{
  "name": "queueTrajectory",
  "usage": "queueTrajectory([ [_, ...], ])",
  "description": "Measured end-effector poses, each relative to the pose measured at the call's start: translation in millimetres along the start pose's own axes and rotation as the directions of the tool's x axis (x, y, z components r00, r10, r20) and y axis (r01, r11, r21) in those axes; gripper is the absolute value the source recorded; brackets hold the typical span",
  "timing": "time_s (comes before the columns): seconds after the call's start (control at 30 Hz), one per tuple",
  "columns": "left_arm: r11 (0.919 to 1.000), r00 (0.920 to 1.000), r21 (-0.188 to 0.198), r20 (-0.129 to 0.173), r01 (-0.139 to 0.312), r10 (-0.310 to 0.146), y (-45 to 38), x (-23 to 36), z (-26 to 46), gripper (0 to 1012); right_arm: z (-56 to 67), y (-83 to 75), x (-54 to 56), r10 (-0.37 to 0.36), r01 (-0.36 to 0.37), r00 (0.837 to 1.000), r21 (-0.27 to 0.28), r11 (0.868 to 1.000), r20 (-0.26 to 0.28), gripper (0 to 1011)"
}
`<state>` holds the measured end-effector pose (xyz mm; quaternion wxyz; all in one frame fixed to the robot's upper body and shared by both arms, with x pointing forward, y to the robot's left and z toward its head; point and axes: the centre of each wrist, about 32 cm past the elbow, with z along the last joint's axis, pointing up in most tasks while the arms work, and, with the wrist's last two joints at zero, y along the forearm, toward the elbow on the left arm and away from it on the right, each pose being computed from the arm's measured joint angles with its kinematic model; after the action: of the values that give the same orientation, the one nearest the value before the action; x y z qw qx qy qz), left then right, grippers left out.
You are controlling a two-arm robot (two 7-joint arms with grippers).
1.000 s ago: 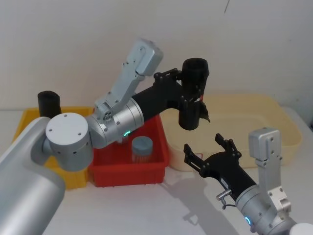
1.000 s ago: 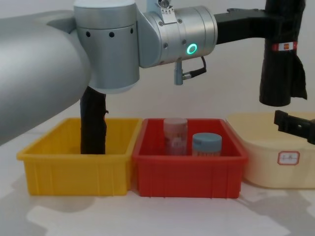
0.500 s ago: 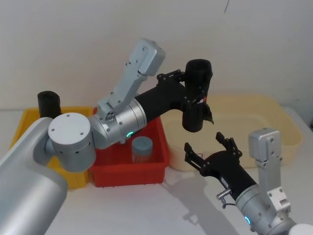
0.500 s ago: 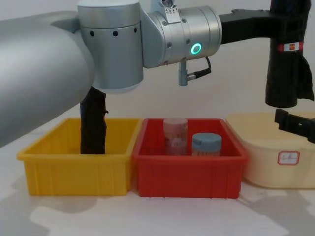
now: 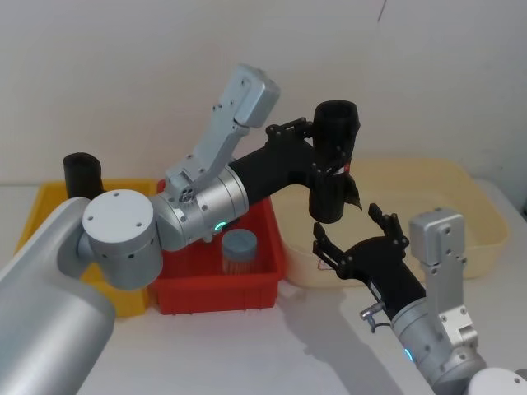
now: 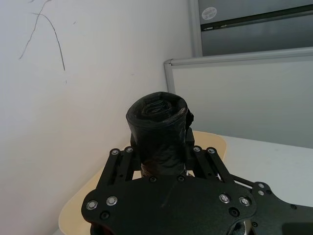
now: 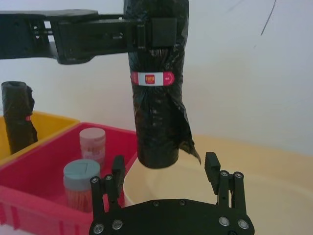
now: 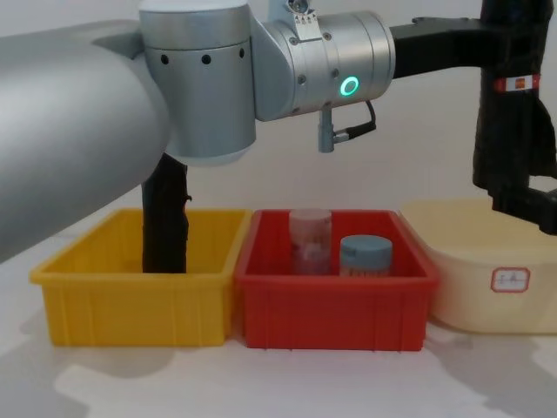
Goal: Pick up the garbage bag with the one hand and transfer it to the other hand.
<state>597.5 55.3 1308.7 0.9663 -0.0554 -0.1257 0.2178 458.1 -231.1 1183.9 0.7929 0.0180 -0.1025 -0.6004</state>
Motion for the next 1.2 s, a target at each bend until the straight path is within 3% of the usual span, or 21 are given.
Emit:
queueTrajectory([
  [0.4, 1.0000, 1.0000, 0.000, -0.002, 0.001, -0.001, -0.3, -0.3, 0.0, 452, 0.8, 13.1, -3.1, -0.009, 0.008, 1.000, 0.032, 0.999, 0.025, 1001],
  [1.2, 1.0000, 1.0000, 0.000, -0.003, 0.001, -0.001, -0.3, -0.3, 0.1, 452, 5.4, 35.7, -7.2, -0.011, 0.010, 1.000, 0.064, 0.998, 0.012, 1000],
])
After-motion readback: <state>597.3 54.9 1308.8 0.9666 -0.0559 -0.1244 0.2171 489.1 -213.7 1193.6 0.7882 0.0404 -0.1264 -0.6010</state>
